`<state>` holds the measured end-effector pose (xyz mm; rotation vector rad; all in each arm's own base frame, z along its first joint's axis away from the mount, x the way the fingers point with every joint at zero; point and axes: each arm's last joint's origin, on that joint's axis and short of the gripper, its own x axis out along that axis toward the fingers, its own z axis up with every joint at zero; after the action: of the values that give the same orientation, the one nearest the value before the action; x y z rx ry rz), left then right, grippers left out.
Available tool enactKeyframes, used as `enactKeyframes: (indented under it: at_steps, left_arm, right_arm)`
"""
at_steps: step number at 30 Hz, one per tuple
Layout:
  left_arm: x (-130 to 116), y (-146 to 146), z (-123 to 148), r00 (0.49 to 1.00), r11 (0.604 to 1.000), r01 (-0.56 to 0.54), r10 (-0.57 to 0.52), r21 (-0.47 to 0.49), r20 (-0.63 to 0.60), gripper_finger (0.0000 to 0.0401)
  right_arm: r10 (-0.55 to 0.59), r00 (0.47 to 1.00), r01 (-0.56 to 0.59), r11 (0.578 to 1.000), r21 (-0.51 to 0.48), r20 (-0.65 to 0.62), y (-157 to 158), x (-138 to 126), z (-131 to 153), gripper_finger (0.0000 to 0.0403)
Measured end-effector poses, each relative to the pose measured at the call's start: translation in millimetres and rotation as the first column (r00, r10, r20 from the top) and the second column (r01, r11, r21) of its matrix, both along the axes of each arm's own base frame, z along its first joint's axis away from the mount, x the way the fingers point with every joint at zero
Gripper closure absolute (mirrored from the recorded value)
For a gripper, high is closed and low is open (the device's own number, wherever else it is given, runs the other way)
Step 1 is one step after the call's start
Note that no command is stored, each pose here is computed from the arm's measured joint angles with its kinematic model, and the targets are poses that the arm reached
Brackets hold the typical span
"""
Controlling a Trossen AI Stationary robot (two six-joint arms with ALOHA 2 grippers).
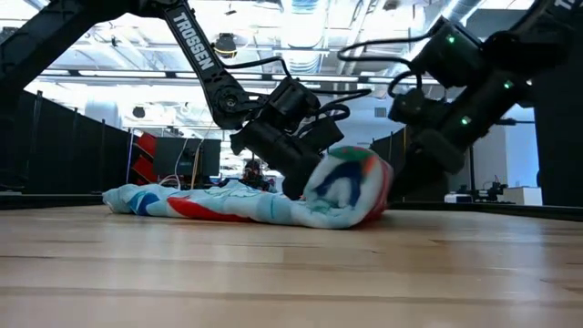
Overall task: Roll towel
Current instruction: Roll the multicolor dinosaur print towel
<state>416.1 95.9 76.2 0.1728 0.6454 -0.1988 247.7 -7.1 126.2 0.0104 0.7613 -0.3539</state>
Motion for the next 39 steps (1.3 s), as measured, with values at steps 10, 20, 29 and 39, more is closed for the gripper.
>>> enactKeyframes:
  at_steps: [10,20,29,39]
  left_arm:
    - [-3,1,17,1.0,1.0,-0.019,0.019,-0.008,-0.011,0.0152]
    - [-7,-2,25,0.999,0.999,-0.028,0.026,-0.034,-0.047,0.0152]
    - [-8,-14,43,0.986,0.997,-0.046,0.054,0.056,-0.155,0.0152]
    - [-20,-15,72,0.936,0.989,-0.039,0.086,0.145,-0.341,0.0152]
  right_arm:
    - [-0.004,0.998,0.004,1.0,0.0,0.07,-1,6,12,0.0147]
    - [0.008,0.995,-0.007,1.0,-0.012,0.097,-1,8,14,0.0147]
    - [0.046,0.991,-0.037,0.996,-0.076,0.125,-6,21,13,0.0147]
    - [0.087,0.992,-0.075,0.989,-0.127,0.094,-7,48,9,0.0147]
